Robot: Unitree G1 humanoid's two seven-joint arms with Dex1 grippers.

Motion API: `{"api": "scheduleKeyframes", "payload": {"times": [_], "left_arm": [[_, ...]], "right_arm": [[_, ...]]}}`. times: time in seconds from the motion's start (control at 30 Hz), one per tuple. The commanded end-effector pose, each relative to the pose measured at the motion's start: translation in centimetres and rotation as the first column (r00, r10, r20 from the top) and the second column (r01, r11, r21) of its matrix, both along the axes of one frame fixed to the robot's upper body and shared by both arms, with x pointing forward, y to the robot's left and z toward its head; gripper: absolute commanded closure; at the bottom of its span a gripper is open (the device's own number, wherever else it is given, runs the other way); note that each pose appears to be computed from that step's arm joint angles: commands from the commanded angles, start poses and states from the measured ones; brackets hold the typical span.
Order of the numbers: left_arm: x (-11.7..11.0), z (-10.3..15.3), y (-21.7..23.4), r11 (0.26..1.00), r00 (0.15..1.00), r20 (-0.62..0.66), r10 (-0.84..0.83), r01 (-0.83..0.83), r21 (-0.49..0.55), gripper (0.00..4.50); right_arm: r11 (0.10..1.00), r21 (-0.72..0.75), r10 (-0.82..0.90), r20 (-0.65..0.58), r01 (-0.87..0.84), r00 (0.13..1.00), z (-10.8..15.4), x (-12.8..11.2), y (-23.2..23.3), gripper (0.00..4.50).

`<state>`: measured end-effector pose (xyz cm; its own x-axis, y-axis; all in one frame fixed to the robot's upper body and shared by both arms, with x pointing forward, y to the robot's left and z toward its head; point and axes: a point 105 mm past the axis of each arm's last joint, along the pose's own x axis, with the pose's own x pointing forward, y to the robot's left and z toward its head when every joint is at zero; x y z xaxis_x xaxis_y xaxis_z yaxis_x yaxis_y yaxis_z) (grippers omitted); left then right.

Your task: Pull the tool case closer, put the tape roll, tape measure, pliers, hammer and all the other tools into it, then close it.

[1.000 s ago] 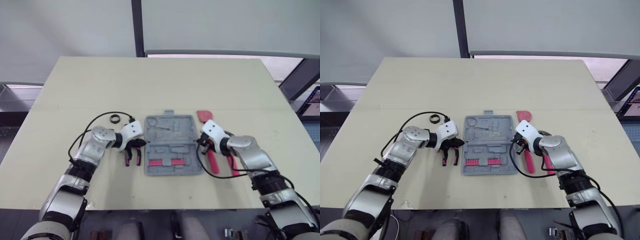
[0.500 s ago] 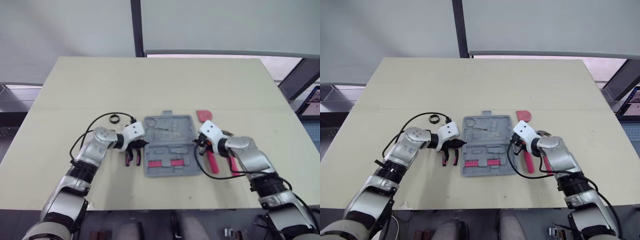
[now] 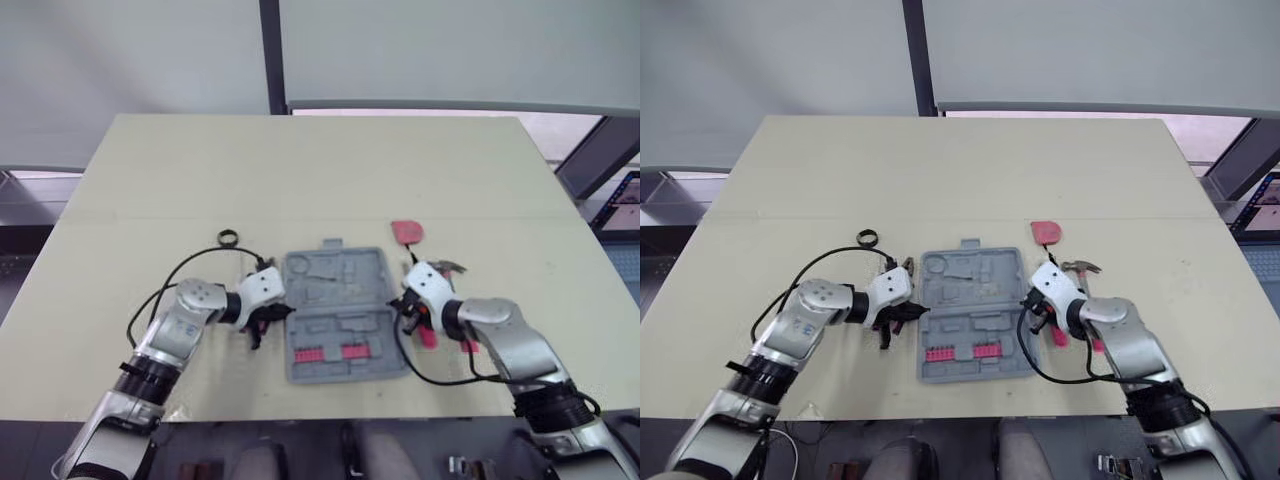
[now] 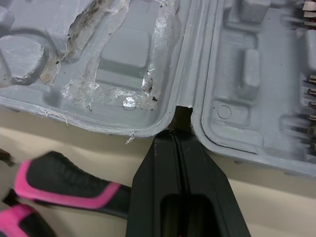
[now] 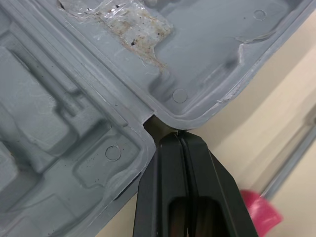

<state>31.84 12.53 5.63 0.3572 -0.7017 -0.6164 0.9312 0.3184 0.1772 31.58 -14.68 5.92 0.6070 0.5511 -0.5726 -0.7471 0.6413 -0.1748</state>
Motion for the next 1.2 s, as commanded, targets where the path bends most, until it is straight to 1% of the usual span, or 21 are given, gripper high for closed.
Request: {"api": "scheduleKeyframes", "payload": {"times": [0.03,0.23,0.53,0.63,0.93,1.2], "left_arm": [[-0.6,1.2,-0.9,0.999,0.999,0.024,-0.038,0.038,-0.034,4.50],[-1.3,1.1,-0.9,0.999,0.999,0.006,-0.035,0.035,-0.030,4.50],[-3.2,0.3,0.2,0.999,0.998,-0.044,-0.035,0.035,-0.006,4.50],[-4.2,0.2,0.4,0.999,0.997,-0.064,-0.042,0.042,-0.006,4.50],[-6.0,-0.3,1.1,1.000,0.994,-0.103,-0.030,0.030,-0.007,4.50],[-6.8,-0.8,1.0,1.000,0.993,-0.118,-0.030,0.029,-0.009,4.50]], "right_arm": [[0.998,0.041,0.041,0.020,-0.042,0.999,1.2,-0.7,0.9,4.44],[0.999,0.032,0.035,-0.012,-0.035,0.999,0.7,-1.6,0.4,4.44],[0.994,0.084,0.073,-0.077,-0.066,0.994,0.5,-4.3,1.3,4.44],[0.994,0.089,0.076,-0.088,-0.068,0.993,0.2,-4.9,1.5,4.44],[0.991,0.104,0.094,-0.116,-0.082,0.989,-0.2,-6.1,2.1,4.44],[0.990,0.106,0.107,-0.143,-0.092,0.984,-0.5,-7.1,2.1,4.44]]}}
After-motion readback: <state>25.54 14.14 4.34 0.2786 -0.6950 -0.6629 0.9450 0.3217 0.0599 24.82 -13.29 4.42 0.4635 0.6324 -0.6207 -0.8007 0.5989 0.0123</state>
